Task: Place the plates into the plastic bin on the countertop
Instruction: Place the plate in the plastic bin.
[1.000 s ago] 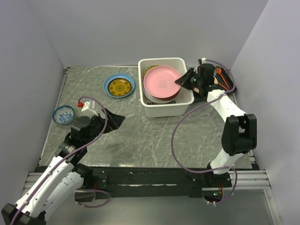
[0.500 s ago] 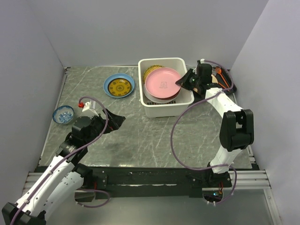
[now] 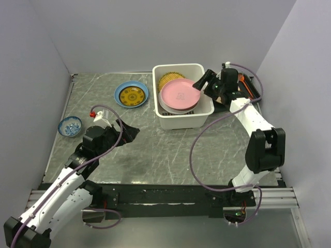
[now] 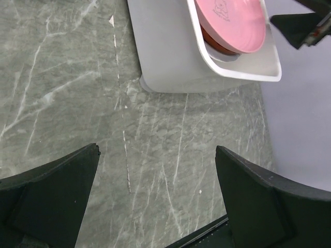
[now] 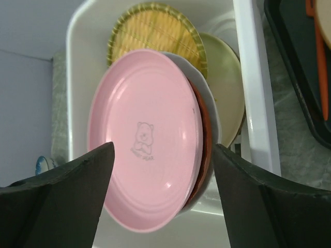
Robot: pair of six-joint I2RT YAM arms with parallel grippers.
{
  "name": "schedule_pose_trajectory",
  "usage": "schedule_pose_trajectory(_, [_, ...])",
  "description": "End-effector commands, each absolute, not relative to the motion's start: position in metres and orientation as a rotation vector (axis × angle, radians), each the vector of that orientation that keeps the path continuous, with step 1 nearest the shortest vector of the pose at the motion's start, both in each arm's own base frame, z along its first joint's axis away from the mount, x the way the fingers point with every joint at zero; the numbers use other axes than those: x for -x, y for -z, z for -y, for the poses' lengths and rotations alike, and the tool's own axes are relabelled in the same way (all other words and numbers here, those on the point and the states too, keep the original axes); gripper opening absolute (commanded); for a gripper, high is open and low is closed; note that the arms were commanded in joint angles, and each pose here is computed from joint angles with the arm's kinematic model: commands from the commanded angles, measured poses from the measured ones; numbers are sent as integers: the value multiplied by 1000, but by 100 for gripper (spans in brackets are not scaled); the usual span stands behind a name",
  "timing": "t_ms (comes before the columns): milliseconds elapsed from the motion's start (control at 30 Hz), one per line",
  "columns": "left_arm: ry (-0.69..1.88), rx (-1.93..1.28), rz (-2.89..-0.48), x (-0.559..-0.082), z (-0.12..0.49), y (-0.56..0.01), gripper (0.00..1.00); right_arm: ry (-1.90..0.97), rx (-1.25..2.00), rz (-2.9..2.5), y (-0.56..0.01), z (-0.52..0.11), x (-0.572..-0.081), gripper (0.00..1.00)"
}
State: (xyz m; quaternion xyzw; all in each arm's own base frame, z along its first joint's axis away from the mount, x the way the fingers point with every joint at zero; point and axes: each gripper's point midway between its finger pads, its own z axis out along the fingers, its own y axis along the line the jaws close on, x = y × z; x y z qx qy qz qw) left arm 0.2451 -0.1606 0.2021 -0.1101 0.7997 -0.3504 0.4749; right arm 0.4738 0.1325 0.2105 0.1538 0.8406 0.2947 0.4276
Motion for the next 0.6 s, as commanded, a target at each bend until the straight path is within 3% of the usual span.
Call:
schedule_pose_trajectory(0, [848,258,-1875,-256,160,-226,99,-698,-339,-1921,-283,-118,-460,85])
schedule_pose_trajectory(267, [698,354,-1968,-291,155,-202,99,-801,-255,-1744,-341,-126,-414,87])
schedule_pose_trajectory(567, [672,492,-2030,-363,152,-186,99,-855,-229,-1800,-294,-139,-367,86])
